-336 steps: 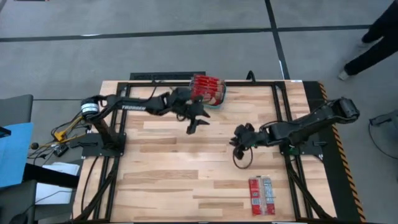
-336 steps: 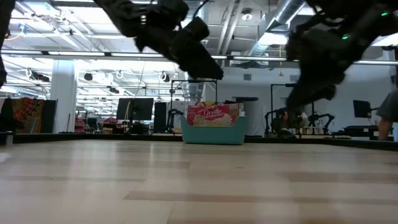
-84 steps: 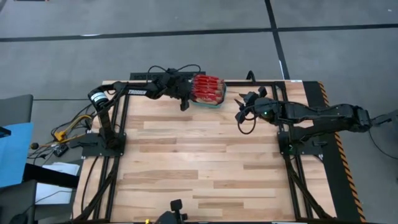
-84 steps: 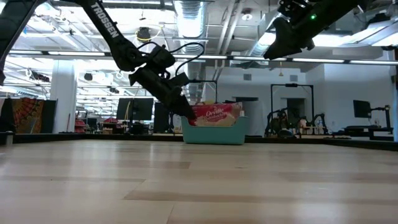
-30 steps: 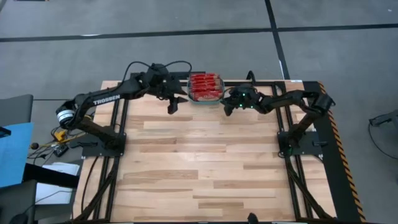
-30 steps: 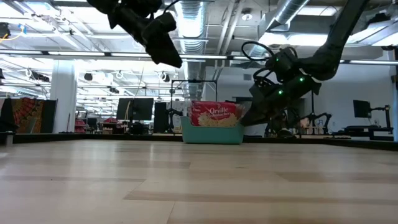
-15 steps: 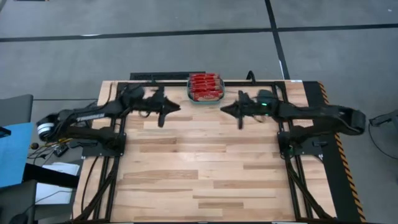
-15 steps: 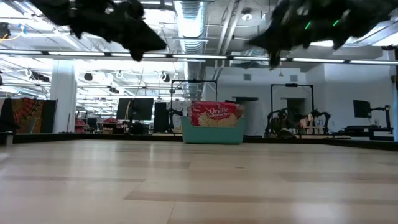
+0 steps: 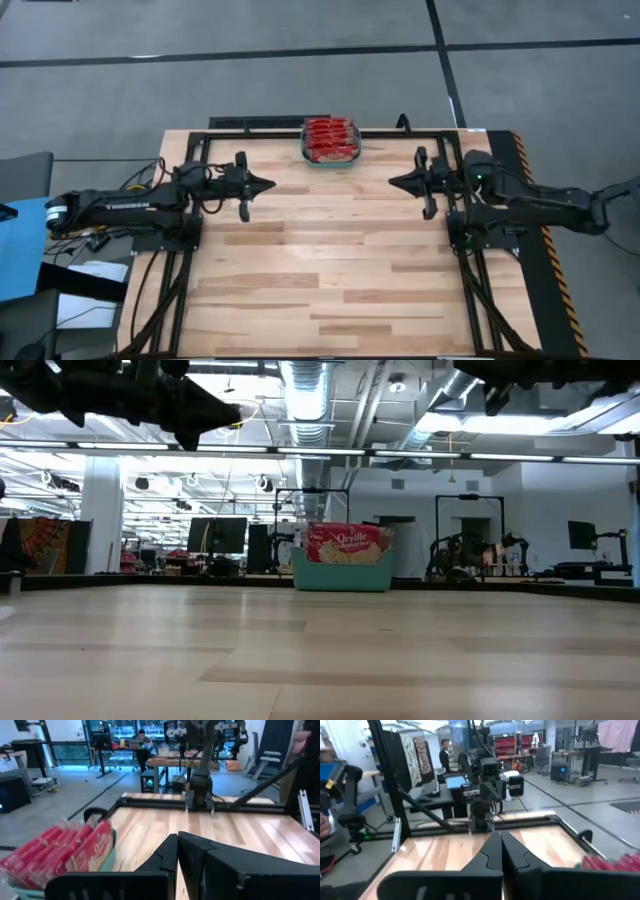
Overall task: Sort popcorn bags into baskets
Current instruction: Return to Home Position
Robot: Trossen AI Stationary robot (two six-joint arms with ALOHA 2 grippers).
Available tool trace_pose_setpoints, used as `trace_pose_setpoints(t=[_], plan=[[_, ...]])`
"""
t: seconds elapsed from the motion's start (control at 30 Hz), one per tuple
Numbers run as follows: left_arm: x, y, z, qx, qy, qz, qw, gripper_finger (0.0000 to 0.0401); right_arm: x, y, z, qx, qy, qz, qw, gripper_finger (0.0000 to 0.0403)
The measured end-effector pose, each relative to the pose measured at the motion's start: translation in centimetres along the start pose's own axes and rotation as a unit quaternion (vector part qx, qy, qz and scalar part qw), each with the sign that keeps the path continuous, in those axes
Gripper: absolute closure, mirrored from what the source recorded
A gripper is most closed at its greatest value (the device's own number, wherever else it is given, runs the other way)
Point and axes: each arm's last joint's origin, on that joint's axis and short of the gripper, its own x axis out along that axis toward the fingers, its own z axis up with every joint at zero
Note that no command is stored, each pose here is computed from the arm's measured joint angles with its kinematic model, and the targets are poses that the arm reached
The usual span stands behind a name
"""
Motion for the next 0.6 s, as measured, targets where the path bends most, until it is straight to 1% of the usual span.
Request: trace_pose_setpoints(t=[0.13, 0.2, 0.3, 0.43, 0.6], plan=[[-0.2, -0.2, -1.0, -0.001, 0.006, 0.000, 1.000, 0.0401, -0.2, 0.5, -0.8, 0.001, 0.020, -0.003, 1.000, 0.0399], [-0.4, -0.2, -1.4, -0.002, -0.004, 0.006, 1.000, 0.0401, -0.1, 0.8, -1.7, 0.003, 0.034, -0.008, 0.999, 0.0398], [-1.0, -0.4, -1.9, -0.018, -0.008, 0.003, 1.000, 0.0401, 0.0, 1.0, -3.0, -0.001, 0.047, -0.008, 0.999, 0.0399], [-2.4, -0.8, -2.2, -0.044, -0.020, 0.001, 0.999, 0.0401, -0.5, 1.6, -3.2, -0.023, 0.021, 0.007, 1.000, 0.0397], [-4.6, -1.3, -2.2, -0.054, -0.014, 0.035, 0.998, 0.0401, -1.8, 1.9, -3.4, -0.029, -0.008, -0.008, 1.000, 0.0398]])
